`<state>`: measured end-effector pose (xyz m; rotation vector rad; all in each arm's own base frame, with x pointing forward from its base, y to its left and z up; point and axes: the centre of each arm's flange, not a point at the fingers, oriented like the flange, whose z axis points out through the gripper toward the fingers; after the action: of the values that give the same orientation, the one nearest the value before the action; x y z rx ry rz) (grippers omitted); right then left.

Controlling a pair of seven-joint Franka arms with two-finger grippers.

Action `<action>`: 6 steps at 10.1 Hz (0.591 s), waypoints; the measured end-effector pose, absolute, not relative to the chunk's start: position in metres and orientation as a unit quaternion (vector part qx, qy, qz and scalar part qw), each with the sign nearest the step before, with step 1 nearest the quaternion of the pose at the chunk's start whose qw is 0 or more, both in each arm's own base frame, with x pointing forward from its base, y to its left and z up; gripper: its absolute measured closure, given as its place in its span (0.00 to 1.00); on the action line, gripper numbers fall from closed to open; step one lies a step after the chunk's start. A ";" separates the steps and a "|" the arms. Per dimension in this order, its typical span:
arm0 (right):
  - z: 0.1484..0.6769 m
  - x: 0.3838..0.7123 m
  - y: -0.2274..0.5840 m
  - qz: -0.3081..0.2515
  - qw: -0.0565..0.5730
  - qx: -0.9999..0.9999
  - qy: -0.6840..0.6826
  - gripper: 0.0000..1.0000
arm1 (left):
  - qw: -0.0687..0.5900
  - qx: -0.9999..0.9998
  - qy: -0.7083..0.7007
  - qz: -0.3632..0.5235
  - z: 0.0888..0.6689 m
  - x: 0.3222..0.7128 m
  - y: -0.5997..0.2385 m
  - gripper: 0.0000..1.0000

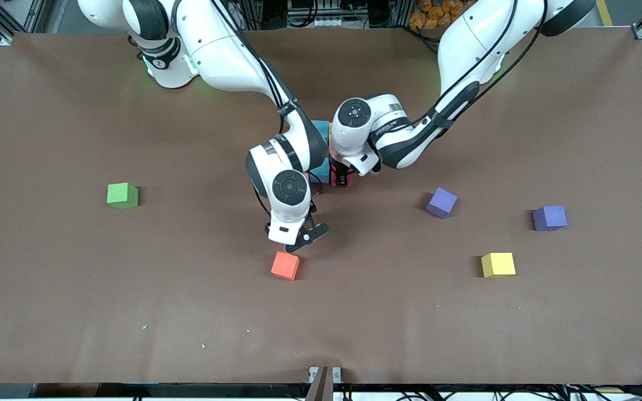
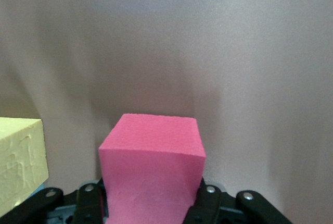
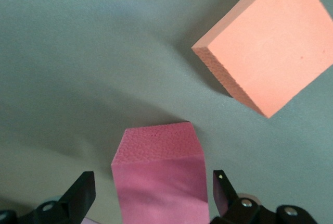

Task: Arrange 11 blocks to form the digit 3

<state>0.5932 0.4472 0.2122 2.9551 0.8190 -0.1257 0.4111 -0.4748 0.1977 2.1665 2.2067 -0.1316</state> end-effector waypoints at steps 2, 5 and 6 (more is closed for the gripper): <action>0.209 0.593 0.446 -0.042 0.037 0.962 0.268 0.10 | 0.024 0.700 0.712 -0.044 0.197 0.410 -0.476 0.45; 0.209 0.593 0.445 -0.042 0.037 0.962 0.269 0.40 | 0.023 0.701 0.712 -0.045 0.196 0.409 -0.476 0.45; 0.210 0.593 0.446 -0.041 0.036 0.963 0.263 0.41 | 0.023 0.701 0.712 -0.045 0.196 0.409 -0.476 0.45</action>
<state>0.5932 0.4459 0.2101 2.9582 0.8062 -0.1273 0.4093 -0.4763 0.1956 2.1691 2.2036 -0.1387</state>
